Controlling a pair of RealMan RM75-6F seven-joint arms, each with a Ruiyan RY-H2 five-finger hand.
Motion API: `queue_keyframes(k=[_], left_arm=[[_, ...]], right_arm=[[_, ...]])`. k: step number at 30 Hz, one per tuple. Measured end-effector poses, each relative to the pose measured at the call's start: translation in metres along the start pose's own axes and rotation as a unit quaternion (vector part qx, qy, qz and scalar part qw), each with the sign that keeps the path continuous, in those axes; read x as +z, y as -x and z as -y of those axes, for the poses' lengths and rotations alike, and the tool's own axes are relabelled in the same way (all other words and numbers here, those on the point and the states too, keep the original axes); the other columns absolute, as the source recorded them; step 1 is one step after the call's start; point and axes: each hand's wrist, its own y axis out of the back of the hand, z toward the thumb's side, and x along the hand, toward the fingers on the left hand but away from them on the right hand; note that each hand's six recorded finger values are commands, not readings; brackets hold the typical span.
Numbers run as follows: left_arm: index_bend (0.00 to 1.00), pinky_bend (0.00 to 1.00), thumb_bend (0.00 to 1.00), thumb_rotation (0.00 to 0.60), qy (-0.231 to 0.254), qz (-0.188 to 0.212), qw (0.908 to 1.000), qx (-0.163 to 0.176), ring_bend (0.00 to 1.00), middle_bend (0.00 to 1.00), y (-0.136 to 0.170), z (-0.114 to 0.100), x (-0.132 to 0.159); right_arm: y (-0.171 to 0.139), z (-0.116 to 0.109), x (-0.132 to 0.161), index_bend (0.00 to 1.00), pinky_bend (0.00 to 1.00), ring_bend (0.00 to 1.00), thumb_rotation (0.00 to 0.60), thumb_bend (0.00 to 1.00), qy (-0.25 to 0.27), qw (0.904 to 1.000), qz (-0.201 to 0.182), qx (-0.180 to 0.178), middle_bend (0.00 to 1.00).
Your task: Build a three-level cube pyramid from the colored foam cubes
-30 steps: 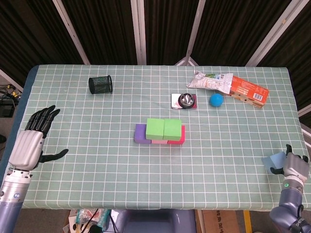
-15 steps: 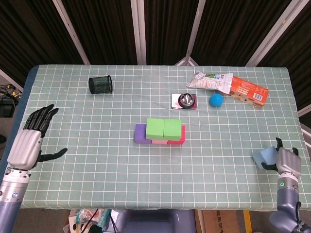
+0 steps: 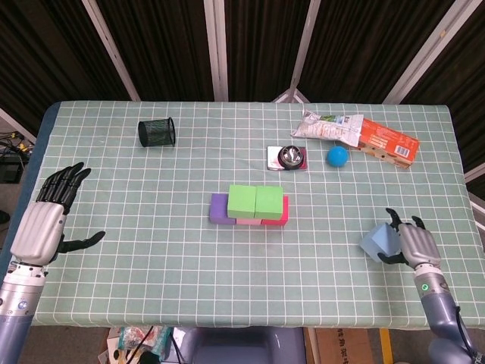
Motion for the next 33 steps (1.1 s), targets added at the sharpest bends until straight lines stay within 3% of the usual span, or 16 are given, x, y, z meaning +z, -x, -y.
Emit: queue_keyframes(k=[8,17,22,28,33], left_arm=[[0.00,0.00,0.12,0.600,-0.001,0.000,1.0000,-0.002,0.00,0.00,0.001,0.001,0.000],[0.00,0.00,0.12,0.600,-0.001,-0.002,1.0000,-0.003,0.00,0.00,0.001,0.002,-0.002],[0.00,0.00,0.12,0.600,-0.002,-0.004,1.0000,-0.003,0.00,0.00,0.001,0.003,-0.003],[0.00,0.00,0.12,0.600,-0.001,-0.003,1.0000,-0.006,0.00,0.00,0.001,0.004,-0.002],[0.00,0.00,0.12,0.600,-0.001,-0.004,1.0000,-0.007,0.00,0.00,0.001,0.004,-0.002]], right_arm=[[0.017,0.000,0.017,0.00,0.00,0.30,0.600,0.25,-0.062,0.9952,-0.073,0.017,0.45],[0.030,-0.005,0.037,0.00,0.00,0.28,0.600,0.25,-0.071,0.9880,-0.137,-0.007,0.45],[0.034,-0.003,0.033,0.00,0.00,0.26,0.600,0.25,-0.079,0.9854,-0.150,-0.009,0.44],[0.033,0.001,0.029,0.00,0.00,0.19,0.600,0.25,-0.089,0.9839,-0.155,-0.005,0.31],[0.030,0.002,0.024,0.00,0.00,0.11,0.600,0.25,-0.095,0.9840,-0.151,-0.001,0.14]])
